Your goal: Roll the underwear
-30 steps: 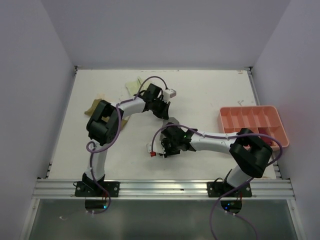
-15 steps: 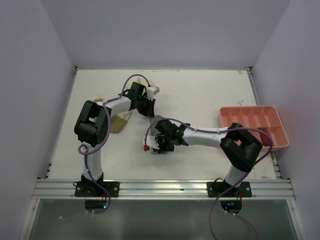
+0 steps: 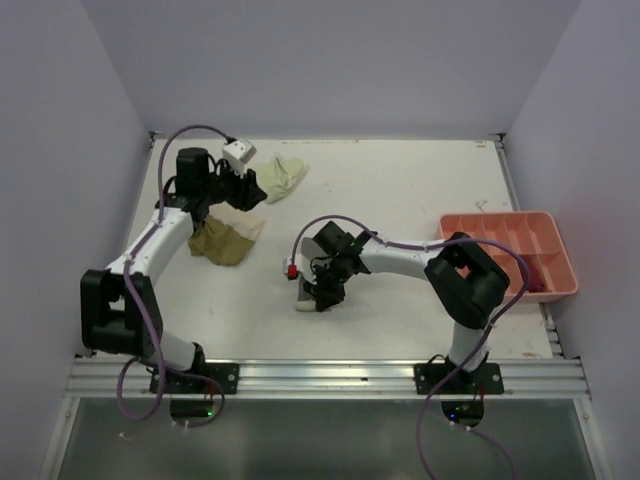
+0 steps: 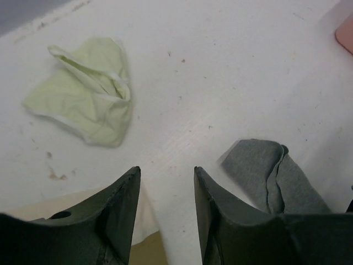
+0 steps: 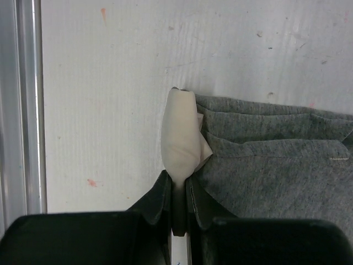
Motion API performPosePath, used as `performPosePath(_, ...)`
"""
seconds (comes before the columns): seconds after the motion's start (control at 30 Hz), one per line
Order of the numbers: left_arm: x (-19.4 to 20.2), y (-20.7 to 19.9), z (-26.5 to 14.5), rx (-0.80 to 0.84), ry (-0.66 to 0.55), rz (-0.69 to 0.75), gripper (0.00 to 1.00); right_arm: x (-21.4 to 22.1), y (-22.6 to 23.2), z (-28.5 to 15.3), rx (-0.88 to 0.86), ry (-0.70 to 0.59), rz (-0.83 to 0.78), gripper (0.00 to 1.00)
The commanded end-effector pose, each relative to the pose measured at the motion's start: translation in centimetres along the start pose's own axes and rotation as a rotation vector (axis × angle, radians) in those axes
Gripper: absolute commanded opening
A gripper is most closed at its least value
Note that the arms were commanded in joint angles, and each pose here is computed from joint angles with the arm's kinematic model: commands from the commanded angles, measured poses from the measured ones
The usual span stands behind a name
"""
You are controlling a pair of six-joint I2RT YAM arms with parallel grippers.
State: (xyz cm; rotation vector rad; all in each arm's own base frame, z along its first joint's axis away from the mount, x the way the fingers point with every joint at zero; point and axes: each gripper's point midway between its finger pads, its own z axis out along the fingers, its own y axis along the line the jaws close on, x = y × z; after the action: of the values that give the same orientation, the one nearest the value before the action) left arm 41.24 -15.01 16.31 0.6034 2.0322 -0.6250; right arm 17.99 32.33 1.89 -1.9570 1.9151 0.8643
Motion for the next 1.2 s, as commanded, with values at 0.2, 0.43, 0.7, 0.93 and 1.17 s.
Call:
performPosePath(0.2,10.0,-11.2,-6.7,0.378,0.043,0.825,0.52,-0.9,-0.3,0.3,-0.127,-0.172,0.190,0.00)
performPosePath(0.43,14.5,-16.6,-6.6,0.415,-0.073,1.210,0.59,-0.9,-0.2,0.7,-0.159,-0.201,0.191,0.00)
performPosePath(0.7,16.7,-19.4,-4.3,0.519,-0.081,1.332,0.56,-0.7,0.0,0.8,-0.185,-0.213,0.201,0.00)
performPosePath(0.93,18.4,-19.7,-3.0,0.559,-0.050,1.375,0.53,-0.5,0.0,0.7,-0.193,-0.219,0.201,0.00)
performPosePath(1.17,20.1,-19.6,-1.2,0.573,0.036,1.388,0.38,-0.5,0.3,0.5,-0.208,-0.217,0.189,0.00)
